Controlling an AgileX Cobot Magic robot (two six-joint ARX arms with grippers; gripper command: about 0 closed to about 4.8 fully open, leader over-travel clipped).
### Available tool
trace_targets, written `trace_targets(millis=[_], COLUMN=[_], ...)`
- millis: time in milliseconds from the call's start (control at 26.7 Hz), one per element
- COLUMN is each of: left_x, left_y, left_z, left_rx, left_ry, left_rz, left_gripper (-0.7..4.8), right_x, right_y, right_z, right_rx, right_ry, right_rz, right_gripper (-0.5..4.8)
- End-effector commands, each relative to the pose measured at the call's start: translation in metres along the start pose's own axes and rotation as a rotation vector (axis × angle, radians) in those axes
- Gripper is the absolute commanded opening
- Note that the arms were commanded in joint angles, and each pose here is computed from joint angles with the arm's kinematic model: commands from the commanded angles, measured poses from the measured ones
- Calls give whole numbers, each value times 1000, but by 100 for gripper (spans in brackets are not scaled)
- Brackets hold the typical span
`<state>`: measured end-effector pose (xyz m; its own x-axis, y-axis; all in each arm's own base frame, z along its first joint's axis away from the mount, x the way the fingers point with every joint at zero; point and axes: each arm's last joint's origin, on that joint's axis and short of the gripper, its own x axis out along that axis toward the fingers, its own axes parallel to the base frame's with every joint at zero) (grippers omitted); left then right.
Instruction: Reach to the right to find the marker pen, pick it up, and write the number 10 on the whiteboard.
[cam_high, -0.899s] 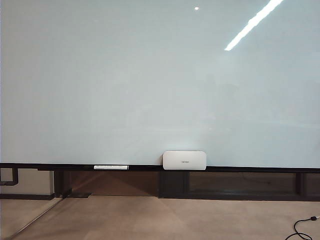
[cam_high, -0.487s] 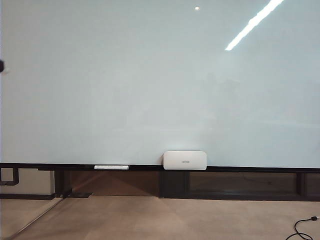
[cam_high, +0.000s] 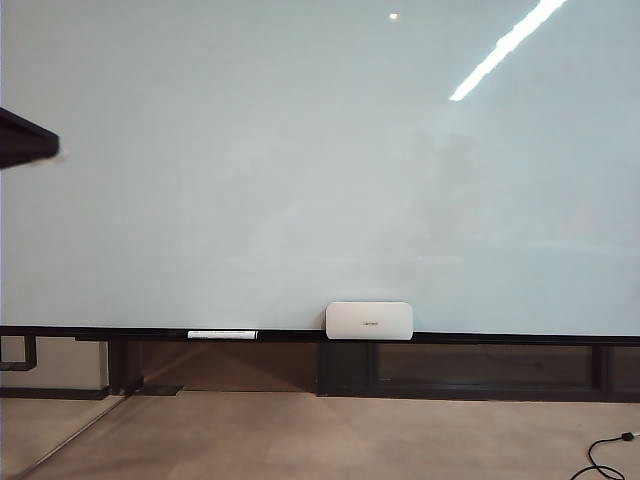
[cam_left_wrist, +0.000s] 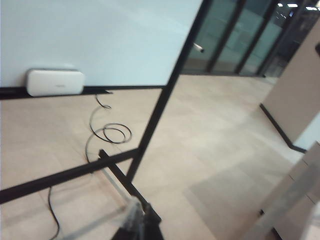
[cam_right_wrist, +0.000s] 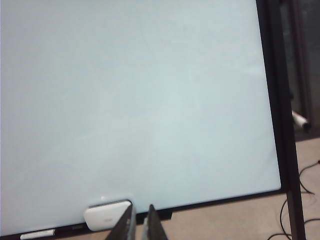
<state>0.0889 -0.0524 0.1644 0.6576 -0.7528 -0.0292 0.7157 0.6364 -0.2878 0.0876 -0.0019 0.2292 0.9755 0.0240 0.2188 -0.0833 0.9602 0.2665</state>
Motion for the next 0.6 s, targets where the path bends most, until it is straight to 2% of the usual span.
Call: trace_targets(millis=[37,225,337,412,600], left_x=[4,16,37,48,65], left_y=[-4,-8,-6,-4,1], left_z=[18,51,75,84,97], left_rx=[31,80,107,106,103], left_ry=[-53,-37,26,57,85], left_rz=[-25,-55,-85,-96,-89], left_gripper=[-6,-6,-6,-6,-6], right_x=[6,22,50,66,105], right_y=[4,11,13,11,-2], right_z=[16,44,58,59,59], right_rx=[-17,-92,-138,-150,-185], right_ry=[-52,-61,10,58,144], right_rz=[2,3,-20,-58,-160], right_gripper=[32,31,30,-6,-5])
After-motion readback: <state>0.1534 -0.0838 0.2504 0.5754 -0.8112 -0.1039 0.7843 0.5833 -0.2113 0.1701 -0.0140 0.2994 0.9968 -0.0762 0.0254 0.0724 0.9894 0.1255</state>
